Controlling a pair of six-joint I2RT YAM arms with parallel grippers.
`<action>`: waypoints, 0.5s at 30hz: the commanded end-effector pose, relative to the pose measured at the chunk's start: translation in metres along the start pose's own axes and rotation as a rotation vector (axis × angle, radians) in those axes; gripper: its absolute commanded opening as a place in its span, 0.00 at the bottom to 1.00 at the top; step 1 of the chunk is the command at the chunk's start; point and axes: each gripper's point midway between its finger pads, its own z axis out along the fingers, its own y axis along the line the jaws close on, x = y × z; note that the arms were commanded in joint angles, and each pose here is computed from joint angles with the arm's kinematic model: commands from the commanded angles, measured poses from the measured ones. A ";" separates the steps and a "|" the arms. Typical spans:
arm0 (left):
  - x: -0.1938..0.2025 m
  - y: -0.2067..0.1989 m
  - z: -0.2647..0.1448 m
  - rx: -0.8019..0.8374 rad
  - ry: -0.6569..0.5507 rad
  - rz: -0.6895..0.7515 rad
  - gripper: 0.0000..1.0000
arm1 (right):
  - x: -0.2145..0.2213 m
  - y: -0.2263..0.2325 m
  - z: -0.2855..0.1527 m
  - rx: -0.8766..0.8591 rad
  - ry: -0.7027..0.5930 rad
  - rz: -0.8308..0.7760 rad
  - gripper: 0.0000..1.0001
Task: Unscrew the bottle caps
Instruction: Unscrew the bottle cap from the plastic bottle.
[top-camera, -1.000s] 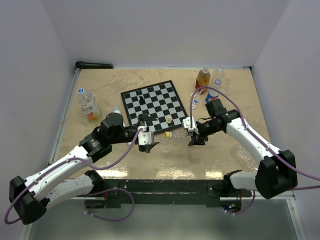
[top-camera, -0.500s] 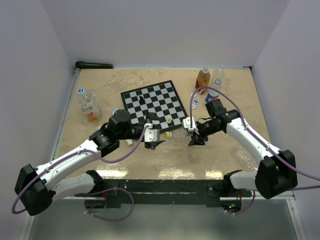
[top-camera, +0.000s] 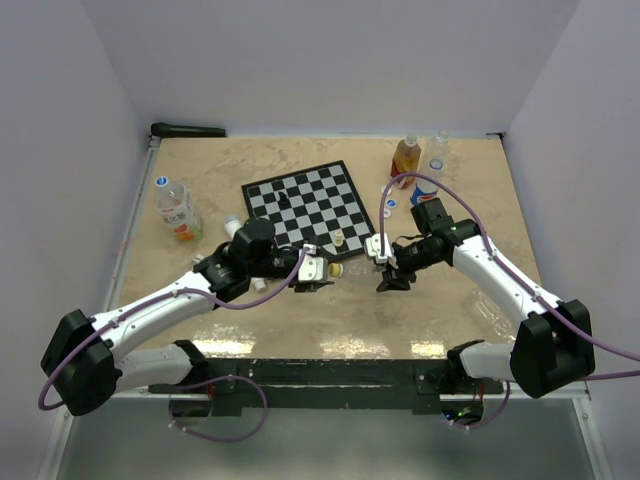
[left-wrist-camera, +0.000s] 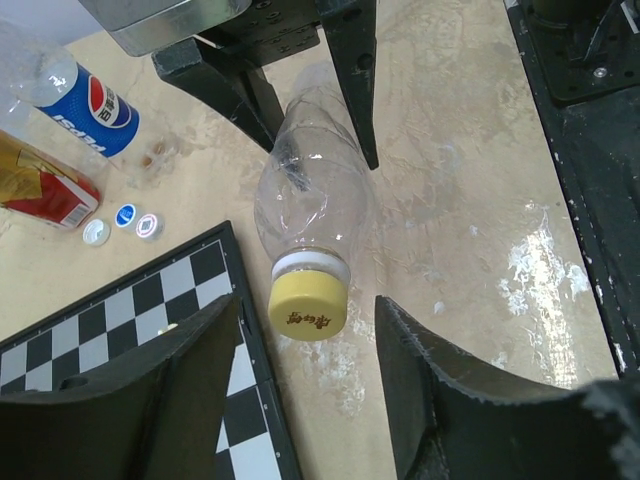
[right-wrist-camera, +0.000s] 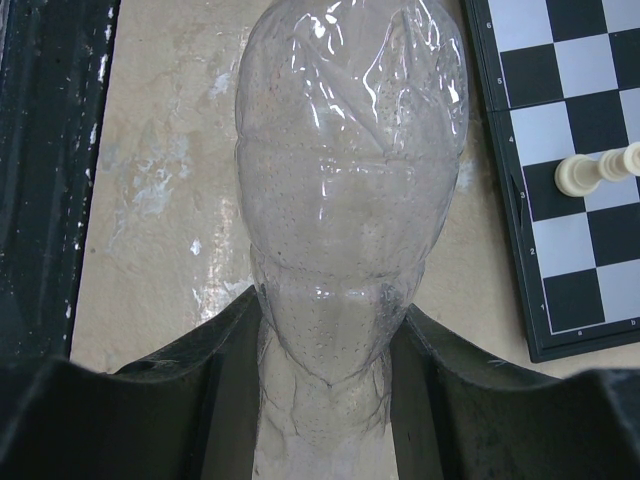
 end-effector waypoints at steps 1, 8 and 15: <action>-0.021 0.004 0.003 0.017 -0.073 0.023 0.56 | -0.003 0.001 0.002 -0.013 -0.010 0.011 0.01; -0.018 0.001 0.007 0.042 -0.069 -0.001 0.44 | -0.004 0.001 0.001 -0.011 -0.013 0.007 0.01; -0.025 -0.002 0.006 0.061 -0.073 -0.093 0.00 | -0.003 0.001 0.001 -0.010 -0.008 0.010 0.01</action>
